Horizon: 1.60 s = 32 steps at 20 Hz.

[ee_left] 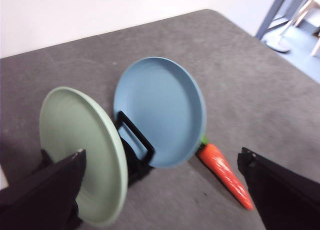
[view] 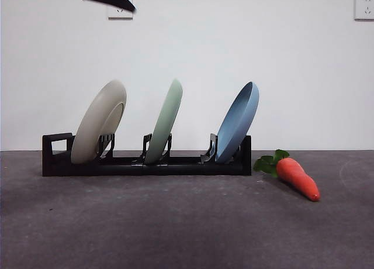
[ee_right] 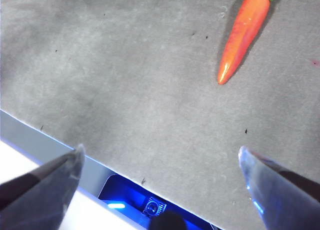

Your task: Take the green plate from the plate rack,put the plate on the table,take the carrot from the table,put the carrot in the plate

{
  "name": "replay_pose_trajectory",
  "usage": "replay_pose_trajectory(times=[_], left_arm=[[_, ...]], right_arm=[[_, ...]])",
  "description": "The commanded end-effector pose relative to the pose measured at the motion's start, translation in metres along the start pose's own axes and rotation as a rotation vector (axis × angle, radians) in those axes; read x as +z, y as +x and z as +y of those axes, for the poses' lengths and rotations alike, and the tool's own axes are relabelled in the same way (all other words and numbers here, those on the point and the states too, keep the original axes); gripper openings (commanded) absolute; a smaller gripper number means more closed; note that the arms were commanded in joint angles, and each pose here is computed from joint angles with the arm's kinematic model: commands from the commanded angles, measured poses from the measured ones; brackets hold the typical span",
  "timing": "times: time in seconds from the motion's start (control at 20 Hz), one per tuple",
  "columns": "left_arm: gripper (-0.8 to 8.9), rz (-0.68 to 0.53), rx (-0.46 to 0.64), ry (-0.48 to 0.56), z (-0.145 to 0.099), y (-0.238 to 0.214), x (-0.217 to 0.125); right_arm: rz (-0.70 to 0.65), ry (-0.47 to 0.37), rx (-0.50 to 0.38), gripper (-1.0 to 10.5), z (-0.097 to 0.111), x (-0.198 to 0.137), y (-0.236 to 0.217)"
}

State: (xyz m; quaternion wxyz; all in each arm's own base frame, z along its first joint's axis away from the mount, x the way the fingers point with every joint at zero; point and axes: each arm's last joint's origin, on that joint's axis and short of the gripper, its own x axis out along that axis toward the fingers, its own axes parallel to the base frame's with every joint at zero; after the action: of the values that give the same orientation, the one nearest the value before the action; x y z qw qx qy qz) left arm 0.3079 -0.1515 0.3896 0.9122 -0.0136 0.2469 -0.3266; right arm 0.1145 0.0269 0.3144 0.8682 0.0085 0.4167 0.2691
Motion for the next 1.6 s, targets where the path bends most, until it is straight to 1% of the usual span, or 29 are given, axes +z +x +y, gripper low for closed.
replay_pose_trajectory(times=[0.05, 0.25, 0.4, 0.7, 0.75, 0.9, 1.0, 1.05, 1.15, 1.2, 1.3, 1.35, 1.4, 1.45, 1.6], left_arm=[[5.93, -0.001, 0.019, 0.007, 0.001, 0.03, 0.0], [5.93, -0.012, 0.059, 0.016, 0.009, 0.075, -0.012], [5.92, 0.026, 0.083, 0.007, 0.017, 0.1, -0.025], [5.89, 0.115, 0.089, -0.015, 0.028, 0.137, -0.052], [5.38, 0.123, 0.09, -0.016, 0.029, 0.14, -0.054], [2.41, 0.113, 0.083, -0.013, 0.028, 0.14, -0.054], [1.05, 0.114, 0.084, -0.038, 0.028, 0.14, -0.054], [0.63, 0.118, 0.085, -0.047, 0.028, 0.14, -0.054], [0.17, 0.121, 0.082, -0.048, 0.028, 0.14, -0.054], [0.17, 0.124, 0.078, -0.05, 0.028, 0.14, -0.055], [0.17, 0.133, 0.027, -0.061, 0.027, 0.14, -0.055], [0.17, 0.134, 0.007, -0.089, 0.027, 0.14, -0.055], [0.14, 0.134, -0.009, -0.116, 0.027, 0.14, -0.055], [-0.09, 0.133, -0.013, -0.136, 0.027, 0.139, -0.054], [-0.08, 0.12, -0.013, -0.16, 0.027, 0.134, -0.05]], right_arm=[[-0.005, -0.002, -0.001, 7.1, 0.001, 0.001, -0.001], [-0.005, -0.002, -0.001, 7.1, 0.001, 0.001, -0.001], [-0.005, -0.002, -0.002, 7.1, 0.001, 0.001, -0.001], [-0.005, -0.002, -0.002, 7.1, 0.001, 0.001, -0.001], [-0.005, -0.002, -0.002, 7.1, 0.001, 0.001, -0.001], [-0.005, -0.002, -0.002, 7.1, 0.001, 0.001, -0.001], [-0.005, -0.002, -0.002, 7.1, 0.001, 0.001, -0.001], [-0.005, -0.002, -0.002, 7.1, 0.001, 0.001, -0.001], [-0.005, -0.002, -0.002, 7.1, 0.001, 0.001, -0.001], [-0.005, -0.002, -0.002, 7.1, 0.001, 0.001, -0.001], [-0.005, -0.002, -0.002, 7.1, 0.001, 0.001, -0.001], [-0.005, -0.002, -0.002, 6.9, 0.001, 0.001, -0.001], [-0.005, -0.002, -0.002, 6.9, 0.001, 0.001, -0.001], [-0.005, -0.002, -0.002, 6.9, 0.001, 0.001, -0.001], [-0.005, -0.002, -0.001, 6.9, 0.001, 0.001, -0.001]])
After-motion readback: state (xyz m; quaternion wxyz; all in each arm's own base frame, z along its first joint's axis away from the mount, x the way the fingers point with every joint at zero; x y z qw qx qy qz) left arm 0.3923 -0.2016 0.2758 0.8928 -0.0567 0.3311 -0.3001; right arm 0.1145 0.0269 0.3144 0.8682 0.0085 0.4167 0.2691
